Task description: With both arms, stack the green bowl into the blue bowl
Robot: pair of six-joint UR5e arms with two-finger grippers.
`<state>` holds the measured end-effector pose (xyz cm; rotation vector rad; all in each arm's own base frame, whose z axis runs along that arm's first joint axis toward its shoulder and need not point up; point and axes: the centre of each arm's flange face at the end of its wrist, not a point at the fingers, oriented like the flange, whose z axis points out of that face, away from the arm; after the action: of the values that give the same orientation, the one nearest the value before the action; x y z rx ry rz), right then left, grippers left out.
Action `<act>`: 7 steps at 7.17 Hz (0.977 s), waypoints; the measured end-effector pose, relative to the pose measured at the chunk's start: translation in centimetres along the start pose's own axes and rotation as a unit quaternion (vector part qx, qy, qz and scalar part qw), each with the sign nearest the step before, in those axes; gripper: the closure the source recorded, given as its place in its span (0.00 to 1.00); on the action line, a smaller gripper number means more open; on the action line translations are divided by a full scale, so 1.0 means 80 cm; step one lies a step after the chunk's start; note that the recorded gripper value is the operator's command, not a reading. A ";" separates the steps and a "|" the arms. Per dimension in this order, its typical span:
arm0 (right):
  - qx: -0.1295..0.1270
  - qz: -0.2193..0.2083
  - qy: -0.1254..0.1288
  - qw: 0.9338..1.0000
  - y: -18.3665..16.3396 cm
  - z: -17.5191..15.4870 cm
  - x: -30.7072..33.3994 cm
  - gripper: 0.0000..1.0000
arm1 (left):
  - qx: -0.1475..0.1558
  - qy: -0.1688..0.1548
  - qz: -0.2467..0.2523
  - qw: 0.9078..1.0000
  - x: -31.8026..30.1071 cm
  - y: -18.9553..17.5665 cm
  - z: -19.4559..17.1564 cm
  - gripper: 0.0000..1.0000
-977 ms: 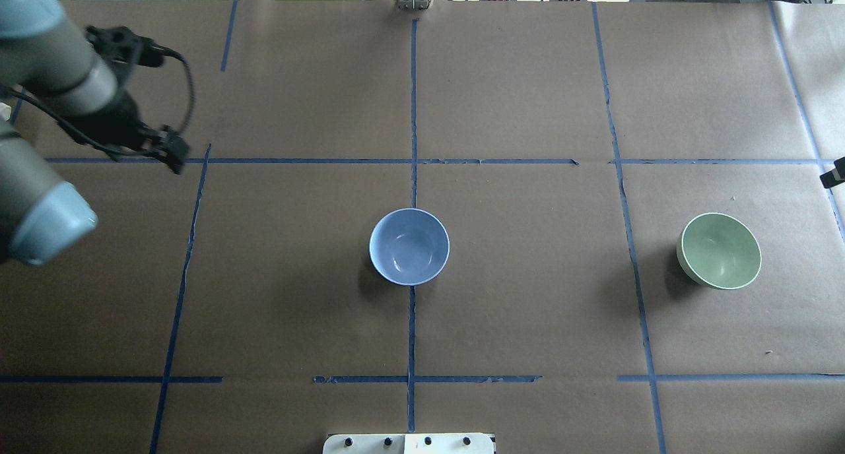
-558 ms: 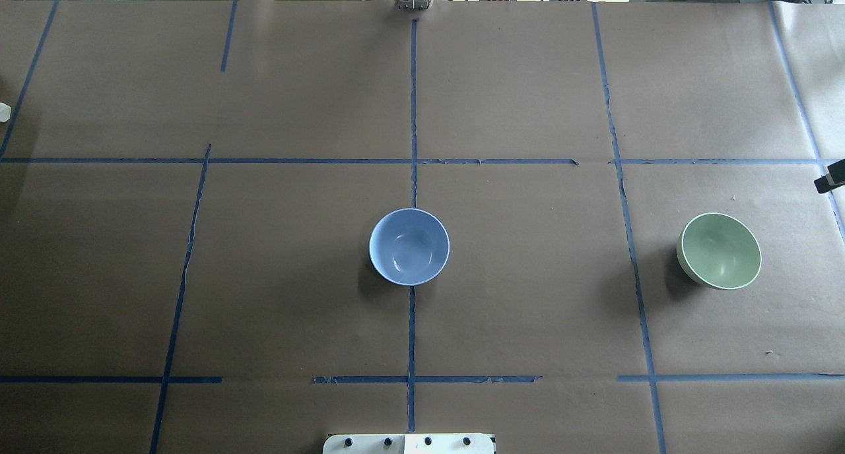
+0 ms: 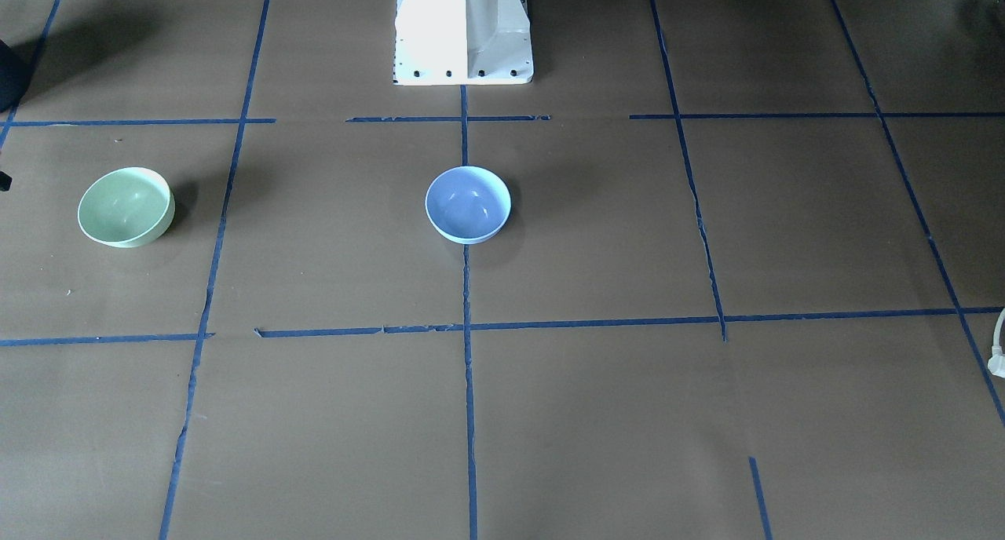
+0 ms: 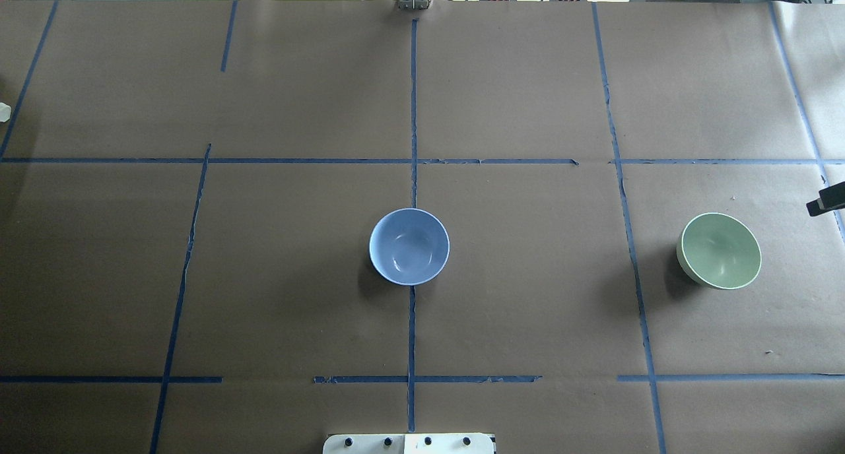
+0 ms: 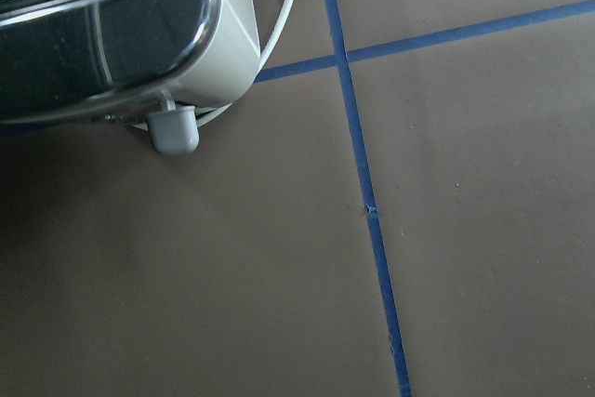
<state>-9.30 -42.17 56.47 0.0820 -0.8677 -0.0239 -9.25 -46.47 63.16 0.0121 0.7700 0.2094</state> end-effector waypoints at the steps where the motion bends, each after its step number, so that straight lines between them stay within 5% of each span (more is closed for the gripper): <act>1: 0.011 0.012 -0.002 1.000 0.016 0.026 -0.022 0.02 | 0.000 0.003 -0.002 1.000 -0.001 0.002 0.001 0.00; 3: 0.010 0.013 0.015 1.000 0.037 0.082 -0.043 0.13 | 0.002 0.005 -0.002 1.000 0.000 0.003 0.000 0.00; 4: 0.007 0.011 0.019 1.000 0.043 0.105 -0.038 0.34 | 0.002 0.005 -0.002 1.000 0.000 0.003 0.000 0.00; 5: 0.004 0.014 0.019 1.000 0.045 0.125 -0.036 0.72 | 0.003 0.005 -0.002 1.000 0.001 0.002 -0.001 0.00; 6: 0.004 0.015 0.015 1.000 0.041 0.135 -0.040 0.93 | 0.003 0.005 -0.002 1.000 0.001 0.002 -0.001 0.00; 7: 0.005 0.015 0.012 1.000 0.040 0.139 -0.044 1.00 | 0.003 0.005 -0.002 1.000 0.001 0.002 -0.001 0.00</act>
<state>-20.07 -39.52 61.21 0.0775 -0.8453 0.0096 -9.29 -46.30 63.04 0.0157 0.7799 0.2044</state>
